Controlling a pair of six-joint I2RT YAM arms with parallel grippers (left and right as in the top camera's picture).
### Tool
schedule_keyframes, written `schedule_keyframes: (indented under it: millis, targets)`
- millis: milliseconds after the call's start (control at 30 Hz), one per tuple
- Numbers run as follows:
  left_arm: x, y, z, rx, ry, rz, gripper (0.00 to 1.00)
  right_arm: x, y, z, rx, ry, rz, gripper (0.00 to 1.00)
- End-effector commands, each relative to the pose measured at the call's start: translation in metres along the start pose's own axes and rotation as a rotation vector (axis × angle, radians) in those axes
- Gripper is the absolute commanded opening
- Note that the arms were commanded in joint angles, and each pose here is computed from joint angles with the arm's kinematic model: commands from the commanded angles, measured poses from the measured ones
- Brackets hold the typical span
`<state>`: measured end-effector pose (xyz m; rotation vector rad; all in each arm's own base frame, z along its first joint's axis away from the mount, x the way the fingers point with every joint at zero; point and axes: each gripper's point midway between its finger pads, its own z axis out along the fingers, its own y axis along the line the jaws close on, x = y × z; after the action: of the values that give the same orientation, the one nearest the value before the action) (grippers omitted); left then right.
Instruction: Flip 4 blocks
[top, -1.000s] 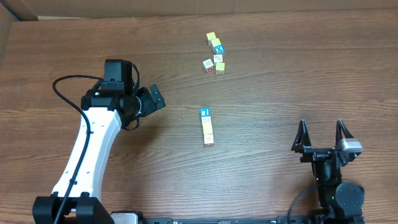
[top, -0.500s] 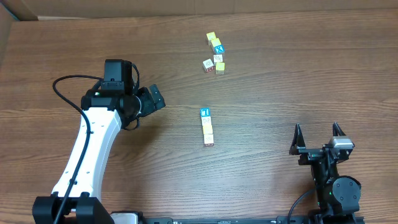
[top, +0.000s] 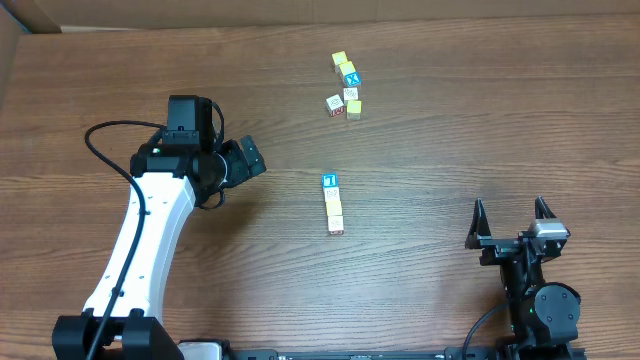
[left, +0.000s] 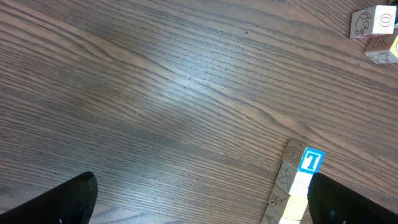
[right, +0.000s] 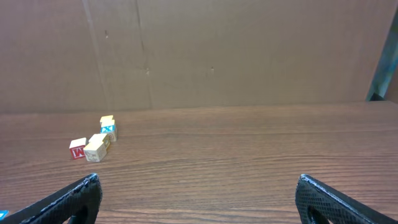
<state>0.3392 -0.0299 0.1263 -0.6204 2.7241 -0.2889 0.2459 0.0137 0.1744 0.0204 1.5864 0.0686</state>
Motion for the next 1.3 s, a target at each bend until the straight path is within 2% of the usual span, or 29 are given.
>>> schedule_keyframes:
  millis: [0, 1000, 1133, 1267]
  targets:
    - [-0.003, 0.0, 0.001, -0.008, -0.005, 0.012, 1.0, 0.002, 0.0, 0.0, -0.002, -0.002, -0.007, 1.0]
    - [-0.002, 0.001, 0.002, -0.01, -0.003, 0.012, 1.0, 0.002, 0.0, 0.0, -0.002, -0.002, -0.007, 1.0]
    - [-0.005, -0.003, -0.011, 0.01, -0.04, 0.016, 1.0, 0.002, 0.0, 0.0, -0.002, -0.002, -0.007, 1.0]
    - [-0.014, -0.005, -0.047, 0.035, -0.156, 0.025, 1.0, 0.002, 0.0, 0.0, -0.002, -0.002, -0.007, 1.0]
